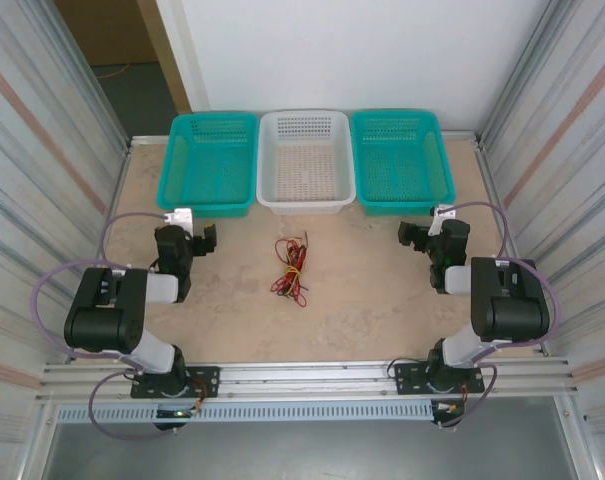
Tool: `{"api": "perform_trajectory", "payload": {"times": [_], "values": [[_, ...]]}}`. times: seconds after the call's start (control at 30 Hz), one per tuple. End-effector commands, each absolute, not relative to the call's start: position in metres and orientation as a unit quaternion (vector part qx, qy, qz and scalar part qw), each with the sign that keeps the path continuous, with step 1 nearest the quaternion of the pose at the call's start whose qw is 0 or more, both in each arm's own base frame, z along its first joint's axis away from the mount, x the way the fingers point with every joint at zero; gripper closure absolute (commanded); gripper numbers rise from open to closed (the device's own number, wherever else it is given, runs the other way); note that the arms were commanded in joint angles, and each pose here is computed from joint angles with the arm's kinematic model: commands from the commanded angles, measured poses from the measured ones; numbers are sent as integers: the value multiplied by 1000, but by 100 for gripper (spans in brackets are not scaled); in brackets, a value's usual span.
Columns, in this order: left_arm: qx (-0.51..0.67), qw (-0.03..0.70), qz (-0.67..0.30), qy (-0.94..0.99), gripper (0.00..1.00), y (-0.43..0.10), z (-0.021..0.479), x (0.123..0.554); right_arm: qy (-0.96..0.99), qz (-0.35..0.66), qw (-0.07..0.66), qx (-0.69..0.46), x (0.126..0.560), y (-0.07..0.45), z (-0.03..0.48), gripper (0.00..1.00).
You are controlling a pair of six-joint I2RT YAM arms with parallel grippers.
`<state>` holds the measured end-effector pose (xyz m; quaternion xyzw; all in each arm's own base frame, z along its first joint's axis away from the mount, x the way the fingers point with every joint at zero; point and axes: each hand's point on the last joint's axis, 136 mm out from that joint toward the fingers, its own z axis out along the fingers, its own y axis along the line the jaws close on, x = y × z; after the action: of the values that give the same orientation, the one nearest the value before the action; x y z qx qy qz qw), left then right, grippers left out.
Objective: Untangle the cables
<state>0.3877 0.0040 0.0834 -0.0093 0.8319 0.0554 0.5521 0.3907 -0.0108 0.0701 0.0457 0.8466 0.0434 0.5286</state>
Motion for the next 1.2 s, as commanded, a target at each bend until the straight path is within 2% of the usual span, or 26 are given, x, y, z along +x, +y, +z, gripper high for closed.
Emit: {"api": "perform_trajectory", "payload": {"times": [0.0,1.0,1.1,1.17], "values": [[-11,561,63,825,1,8,93,392,838,36,544,41,395,-12,81,1],[-11,560,65,826,1,7,93,393,837,38,544,42,394,-13,81,1],[-12,565,76,821,1,7,102,394,838,-19,536,97,394,-34,95,1],[-3,566,99,818,1,3,117,394,849,-52,503,156,385,-54,116,1]]}}
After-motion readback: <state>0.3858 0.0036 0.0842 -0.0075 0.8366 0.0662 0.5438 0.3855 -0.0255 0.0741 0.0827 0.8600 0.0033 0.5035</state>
